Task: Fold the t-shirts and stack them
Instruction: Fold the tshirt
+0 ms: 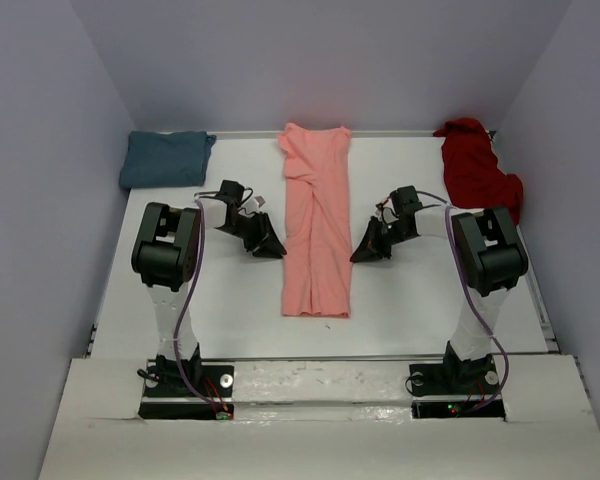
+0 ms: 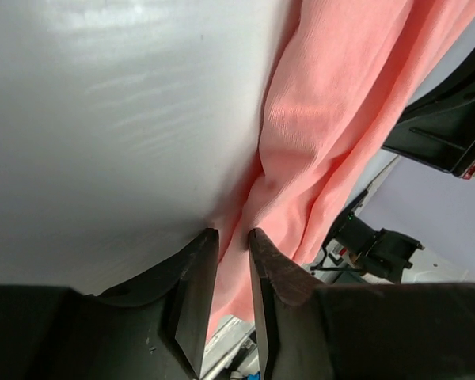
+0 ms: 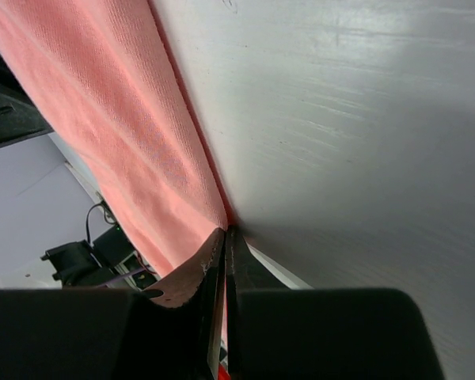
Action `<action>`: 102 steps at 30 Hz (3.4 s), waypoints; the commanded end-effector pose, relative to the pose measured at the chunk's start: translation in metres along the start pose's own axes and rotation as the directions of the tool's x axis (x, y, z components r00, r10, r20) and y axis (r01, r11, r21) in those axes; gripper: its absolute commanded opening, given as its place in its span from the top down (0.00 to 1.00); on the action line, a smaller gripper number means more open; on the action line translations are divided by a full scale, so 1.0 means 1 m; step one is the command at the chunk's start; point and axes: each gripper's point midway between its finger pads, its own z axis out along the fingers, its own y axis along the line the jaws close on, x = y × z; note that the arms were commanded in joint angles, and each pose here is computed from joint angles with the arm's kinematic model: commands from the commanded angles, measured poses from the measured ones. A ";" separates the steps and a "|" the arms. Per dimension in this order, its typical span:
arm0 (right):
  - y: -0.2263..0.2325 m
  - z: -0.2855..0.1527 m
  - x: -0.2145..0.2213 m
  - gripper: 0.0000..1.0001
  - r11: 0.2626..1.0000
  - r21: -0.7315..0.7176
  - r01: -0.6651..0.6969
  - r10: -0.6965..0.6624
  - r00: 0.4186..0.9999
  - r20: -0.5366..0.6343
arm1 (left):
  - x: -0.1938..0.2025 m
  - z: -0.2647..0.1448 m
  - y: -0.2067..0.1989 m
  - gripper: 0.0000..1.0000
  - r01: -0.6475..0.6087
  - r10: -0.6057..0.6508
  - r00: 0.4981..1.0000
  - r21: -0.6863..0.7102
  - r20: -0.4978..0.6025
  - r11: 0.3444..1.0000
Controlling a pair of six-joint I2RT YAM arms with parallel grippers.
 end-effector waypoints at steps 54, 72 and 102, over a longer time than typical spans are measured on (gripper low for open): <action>-0.012 -0.003 0.138 0.35 0.998 0.065 0.004 0.004 0.992 -0.123 | 0.161 0.008 0.051 0.46 0.005 -0.013 0.999 -0.156 -0.051 0.988; -0.012 0.000 0.133 0.50 0.996 0.084 0.016 -0.005 0.991 -0.134 | 0.163 0.006 0.056 0.47 0.010 -0.024 0.997 -0.190 -0.071 0.982; -0.015 -0.001 0.150 0.58 0.993 0.113 0.022 0.000 0.980 -0.197 | 0.178 0.006 0.077 0.62 0.028 -0.064 0.989 -0.259 -0.132 0.966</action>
